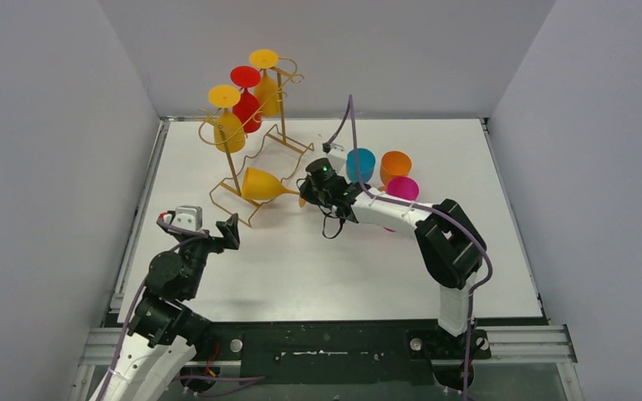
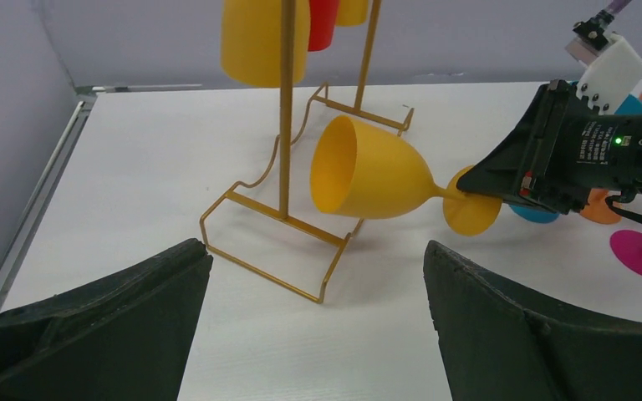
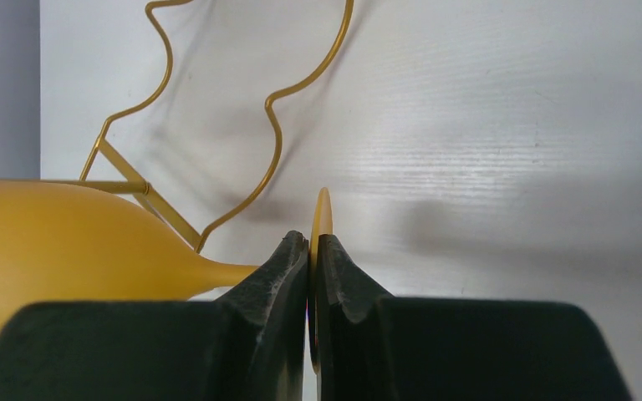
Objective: Take the wine glass off the wine glass rack
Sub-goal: Pick up the wine glass at the center of the board, then place the wine glass at the center of the board.
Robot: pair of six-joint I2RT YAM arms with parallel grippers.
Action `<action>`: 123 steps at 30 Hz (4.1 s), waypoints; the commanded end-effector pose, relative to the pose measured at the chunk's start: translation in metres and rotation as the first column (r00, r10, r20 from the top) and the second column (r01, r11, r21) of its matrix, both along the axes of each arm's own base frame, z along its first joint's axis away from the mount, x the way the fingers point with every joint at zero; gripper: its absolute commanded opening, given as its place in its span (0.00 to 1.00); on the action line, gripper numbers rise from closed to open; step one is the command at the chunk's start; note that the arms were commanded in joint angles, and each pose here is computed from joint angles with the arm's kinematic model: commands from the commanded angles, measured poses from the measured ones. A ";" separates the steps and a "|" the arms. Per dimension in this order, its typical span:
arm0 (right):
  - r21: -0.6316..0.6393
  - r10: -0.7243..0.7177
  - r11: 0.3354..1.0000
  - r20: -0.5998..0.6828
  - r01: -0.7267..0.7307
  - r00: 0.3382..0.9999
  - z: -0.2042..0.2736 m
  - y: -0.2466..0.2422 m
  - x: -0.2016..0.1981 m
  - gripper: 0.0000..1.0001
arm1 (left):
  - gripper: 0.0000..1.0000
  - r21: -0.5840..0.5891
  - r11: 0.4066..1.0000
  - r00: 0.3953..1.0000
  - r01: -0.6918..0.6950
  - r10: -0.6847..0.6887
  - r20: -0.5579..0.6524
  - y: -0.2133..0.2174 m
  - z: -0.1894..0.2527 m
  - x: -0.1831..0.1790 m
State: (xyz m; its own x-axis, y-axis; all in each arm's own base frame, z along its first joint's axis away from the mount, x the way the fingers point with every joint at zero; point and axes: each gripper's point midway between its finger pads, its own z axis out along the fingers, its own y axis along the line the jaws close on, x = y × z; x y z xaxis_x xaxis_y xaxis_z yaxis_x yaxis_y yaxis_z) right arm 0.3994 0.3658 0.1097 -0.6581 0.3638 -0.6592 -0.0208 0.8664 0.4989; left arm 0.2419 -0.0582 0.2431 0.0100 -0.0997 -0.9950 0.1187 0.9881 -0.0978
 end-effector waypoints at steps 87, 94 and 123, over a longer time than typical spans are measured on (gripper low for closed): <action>0.172 0.390 0.882 0.254 -0.438 0.885 0.119 -0.066 -0.129 0.28 | 0.00 -0.059 0.542 0.527 0.839 -0.833 -0.167 -0.180 0.053 -0.064; 0.082 0.349 0.922 0.249 -0.378 0.904 0.129 -0.087 -0.125 0.42 | 0.00 -0.008 0.526 0.504 0.850 -0.818 -0.276 -0.176 0.037 -0.067; 0.166 0.604 0.761 0.174 -0.627 0.778 0.184 -0.021 -0.183 0.48 | 0.00 0.255 0.296 0.386 0.921 -0.787 -0.482 -0.196 0.008 -0.085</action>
